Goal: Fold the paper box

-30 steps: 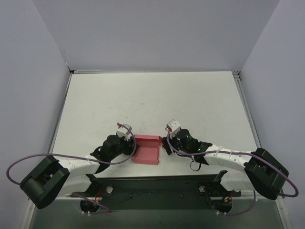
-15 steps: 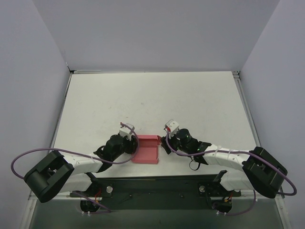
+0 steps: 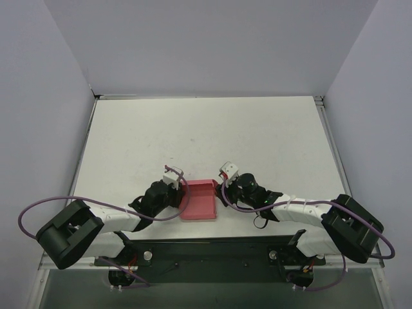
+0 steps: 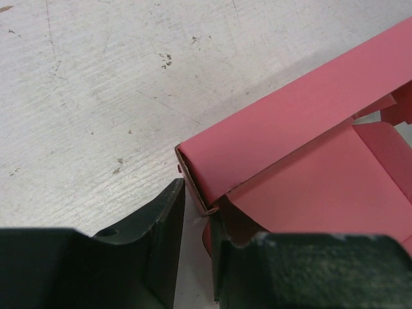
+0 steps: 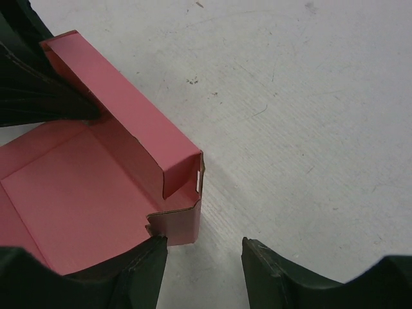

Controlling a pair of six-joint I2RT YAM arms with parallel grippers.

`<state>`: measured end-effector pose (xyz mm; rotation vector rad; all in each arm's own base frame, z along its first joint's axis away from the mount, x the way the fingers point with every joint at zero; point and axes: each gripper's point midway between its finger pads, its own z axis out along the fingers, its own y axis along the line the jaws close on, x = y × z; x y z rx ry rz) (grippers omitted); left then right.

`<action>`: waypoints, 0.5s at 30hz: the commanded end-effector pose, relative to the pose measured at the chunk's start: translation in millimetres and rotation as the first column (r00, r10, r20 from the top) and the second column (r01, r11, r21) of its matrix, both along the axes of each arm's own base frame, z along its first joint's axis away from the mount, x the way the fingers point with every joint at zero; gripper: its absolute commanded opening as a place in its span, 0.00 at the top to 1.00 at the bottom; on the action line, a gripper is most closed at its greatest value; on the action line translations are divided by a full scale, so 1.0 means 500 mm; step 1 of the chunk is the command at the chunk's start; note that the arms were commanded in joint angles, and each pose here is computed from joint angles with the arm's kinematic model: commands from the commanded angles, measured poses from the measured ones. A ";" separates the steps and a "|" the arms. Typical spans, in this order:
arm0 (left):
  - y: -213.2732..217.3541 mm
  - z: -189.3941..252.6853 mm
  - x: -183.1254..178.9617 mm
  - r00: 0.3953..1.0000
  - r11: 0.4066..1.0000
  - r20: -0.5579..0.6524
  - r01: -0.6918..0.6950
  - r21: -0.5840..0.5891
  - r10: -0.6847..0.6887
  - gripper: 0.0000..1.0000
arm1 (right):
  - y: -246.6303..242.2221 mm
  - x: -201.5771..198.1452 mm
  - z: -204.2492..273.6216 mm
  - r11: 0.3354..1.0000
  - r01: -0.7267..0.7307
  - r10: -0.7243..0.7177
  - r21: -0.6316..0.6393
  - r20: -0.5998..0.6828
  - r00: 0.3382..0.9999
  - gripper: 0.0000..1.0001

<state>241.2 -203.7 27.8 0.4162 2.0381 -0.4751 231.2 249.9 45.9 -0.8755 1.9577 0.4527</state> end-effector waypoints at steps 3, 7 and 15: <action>-0.036 0.053 0.031 0.997 0.998 0.081 0.024 -0.051 -0.019 0.74 | 0.029 0.021 0.035 0.996 -0.069 0.065 0.047 0.090 0.994 0.52; -0.038 0.049 0.032 0.997 0.999 0.074 0.027 -0.042 -0.024 0.77 | 0.033 0.026 0.041 0.996 -0.078 0.073 0.044 0.096 0.993 0.55; -0.041 0.046 0.028 0.997 0.998 0.071 0.040 -0.045 -0.037 0.78 | 0.043 0.016 0.051 0.991 -0.107 0.100 0.077 0.086 0.991 0.62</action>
